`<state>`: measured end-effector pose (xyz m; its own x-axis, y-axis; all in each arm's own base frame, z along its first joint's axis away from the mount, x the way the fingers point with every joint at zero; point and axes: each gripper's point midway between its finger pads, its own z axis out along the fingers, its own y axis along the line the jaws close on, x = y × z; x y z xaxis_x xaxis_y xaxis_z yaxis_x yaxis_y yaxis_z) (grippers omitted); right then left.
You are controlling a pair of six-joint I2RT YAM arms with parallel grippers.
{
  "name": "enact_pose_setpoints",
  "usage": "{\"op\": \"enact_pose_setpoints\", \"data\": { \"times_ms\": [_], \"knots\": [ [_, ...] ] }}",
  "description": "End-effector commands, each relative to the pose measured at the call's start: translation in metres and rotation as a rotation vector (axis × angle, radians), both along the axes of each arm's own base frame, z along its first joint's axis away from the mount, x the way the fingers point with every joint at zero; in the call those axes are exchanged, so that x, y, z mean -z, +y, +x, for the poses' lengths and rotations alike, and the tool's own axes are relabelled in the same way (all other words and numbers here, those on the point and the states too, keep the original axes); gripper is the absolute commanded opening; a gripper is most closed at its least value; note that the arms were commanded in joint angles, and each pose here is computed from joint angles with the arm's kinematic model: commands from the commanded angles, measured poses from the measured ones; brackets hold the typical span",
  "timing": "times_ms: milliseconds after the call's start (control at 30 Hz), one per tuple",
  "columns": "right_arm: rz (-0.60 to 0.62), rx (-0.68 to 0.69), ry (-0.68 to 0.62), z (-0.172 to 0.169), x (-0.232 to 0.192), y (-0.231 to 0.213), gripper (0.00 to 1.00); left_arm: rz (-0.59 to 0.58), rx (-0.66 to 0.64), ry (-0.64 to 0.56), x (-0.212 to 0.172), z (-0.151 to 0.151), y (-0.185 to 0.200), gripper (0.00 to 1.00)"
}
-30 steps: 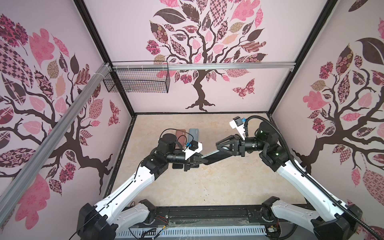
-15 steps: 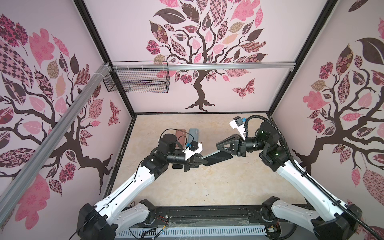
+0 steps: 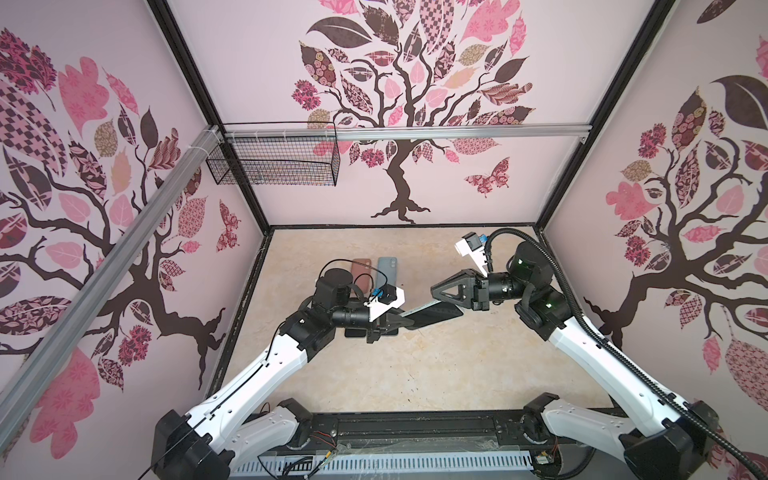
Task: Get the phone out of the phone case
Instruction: 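Hold the phone raised with the left gripper while the right repositions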
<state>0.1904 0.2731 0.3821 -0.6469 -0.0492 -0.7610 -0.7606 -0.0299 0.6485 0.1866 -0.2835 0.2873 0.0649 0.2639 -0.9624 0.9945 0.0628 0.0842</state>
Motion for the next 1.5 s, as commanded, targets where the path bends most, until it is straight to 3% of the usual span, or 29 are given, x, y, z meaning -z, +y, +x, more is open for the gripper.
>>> {"op": "enact_pose_setpoints", "data": {
  "times_ms": [0,300,867,1133,1200,1367,1467],
  "knots": [
    [-0.081,0.06,0.236,0.016,0.038,0.004,0.0,-0.126,-0.079,-0.359,-0.084,0.015,0.005,0.0],
    [-0.085,0.082,0.306,0.022,0.05,0.006,0.0,-0.14,-0.072,-0.472,-0.102,0.008,0.01,0.0],
    [-0.111,0.147,0.402,0.033,0.077,0.006,0.0,-0.109,-0.081,-0.547,-0.107,0.008,0.012,0.0],
    [-0.077,0.37,0.32,0.071,0.059,-0.007,0.0,-0.115,-0.025,-0.487,-0.09,-0.008,0.013,0.0],
    [-0.063,0.465,0.285,0.086,0.052,-0.021,0.07,-0.116,-0.029,-0.464,-0.086,-0.012,0.015,0.0],
    [-0.083,0.694,0.108,0.102,0.036,-0.061,0.52,-0.171,-0.136,-0.377,-0.081,-0.007,0.024,0.0],
    [-0.102,0.747,0.009,0.097,0.031,-0.072,0.76,-0.215,-0.192,-0.312,-0.085,-0.003,0.028,0.0]
  ]
}}
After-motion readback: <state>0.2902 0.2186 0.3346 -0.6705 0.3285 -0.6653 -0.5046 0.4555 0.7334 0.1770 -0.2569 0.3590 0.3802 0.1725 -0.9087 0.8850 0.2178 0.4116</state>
